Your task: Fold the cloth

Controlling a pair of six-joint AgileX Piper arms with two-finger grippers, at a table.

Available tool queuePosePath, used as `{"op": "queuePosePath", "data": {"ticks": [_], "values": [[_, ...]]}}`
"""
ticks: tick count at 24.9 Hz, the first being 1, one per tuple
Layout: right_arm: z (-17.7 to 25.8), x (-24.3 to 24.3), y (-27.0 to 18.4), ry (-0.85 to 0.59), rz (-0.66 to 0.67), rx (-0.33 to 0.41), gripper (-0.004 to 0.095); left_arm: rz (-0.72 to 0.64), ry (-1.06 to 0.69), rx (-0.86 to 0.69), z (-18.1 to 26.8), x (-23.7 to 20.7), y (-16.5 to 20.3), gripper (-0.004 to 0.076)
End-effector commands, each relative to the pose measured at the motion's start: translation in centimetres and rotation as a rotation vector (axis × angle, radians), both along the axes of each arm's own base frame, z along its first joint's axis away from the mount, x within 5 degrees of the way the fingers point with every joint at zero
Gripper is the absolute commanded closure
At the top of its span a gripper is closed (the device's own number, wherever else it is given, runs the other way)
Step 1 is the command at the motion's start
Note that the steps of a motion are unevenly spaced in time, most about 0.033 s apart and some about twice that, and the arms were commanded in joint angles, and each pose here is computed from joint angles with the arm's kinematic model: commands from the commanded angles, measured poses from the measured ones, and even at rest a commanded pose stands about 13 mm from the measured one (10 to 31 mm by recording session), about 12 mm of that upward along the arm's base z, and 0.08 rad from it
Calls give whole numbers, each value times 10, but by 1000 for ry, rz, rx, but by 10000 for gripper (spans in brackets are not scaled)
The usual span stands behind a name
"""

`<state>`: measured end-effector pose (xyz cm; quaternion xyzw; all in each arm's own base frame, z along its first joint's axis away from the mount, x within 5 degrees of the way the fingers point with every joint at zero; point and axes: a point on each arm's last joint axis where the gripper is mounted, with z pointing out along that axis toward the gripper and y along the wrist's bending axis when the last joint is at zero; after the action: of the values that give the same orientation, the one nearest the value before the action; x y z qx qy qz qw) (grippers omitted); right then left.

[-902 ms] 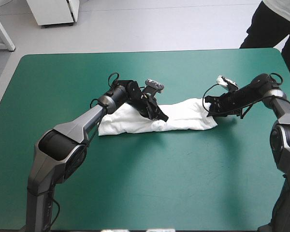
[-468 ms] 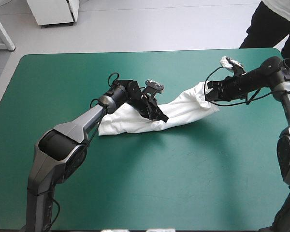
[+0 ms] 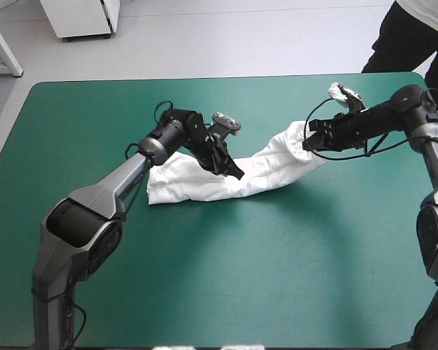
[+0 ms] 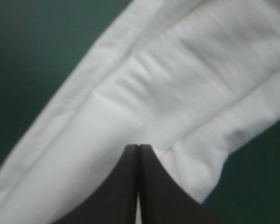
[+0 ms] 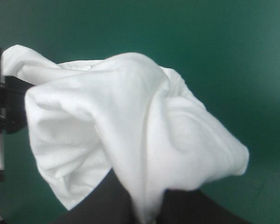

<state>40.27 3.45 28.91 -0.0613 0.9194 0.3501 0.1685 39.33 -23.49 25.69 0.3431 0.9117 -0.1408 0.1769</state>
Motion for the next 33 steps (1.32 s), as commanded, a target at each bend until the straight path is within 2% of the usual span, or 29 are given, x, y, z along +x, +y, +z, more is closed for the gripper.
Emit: {"op": "queuePosePath", "data": {"ticks": [1, 7, 10, 14, 19, 21, 22, 28, 30, 33], "values": [[44, -9, 24, -134, 44, 89, 921, 57, -212, -88, 104, -20, 33, 734], [68, -11, 75, -217, 110, 119, 921, 105, -396, -73, 187, -70, 81, 734], [77, -19, 125, -284, 148, 145, 921, 138, -556, -117, 246, -130, 111, 734], [73, -28, 175, -321, 186, 180, 921, 153, -638, -156, 275, -171, 130, 734], [43, -29, 241, -300, 259, 220, 917, 188, -694, -189, 292, -202, 145, 734], [28, -28, 259, -269, 308, 219, 846, 189, -687, -187, 293, -207, 147, 734], [23, -28, 267, -251, 343, 223, 752, 187, -675, -180, 292, -207, 147, 734], [31, -28, 277, -254, 421, 245, 355, 187, -673, -178, 291, -207, 147, 734], [41, -29, 276, -269, 448, 252, 307, 184, -673, -174, 291, -207, 148, 734], [63, -36, 274, -307, 517, 248, 328, 184, -671, -173, 291, -208, 148, 734]]}}
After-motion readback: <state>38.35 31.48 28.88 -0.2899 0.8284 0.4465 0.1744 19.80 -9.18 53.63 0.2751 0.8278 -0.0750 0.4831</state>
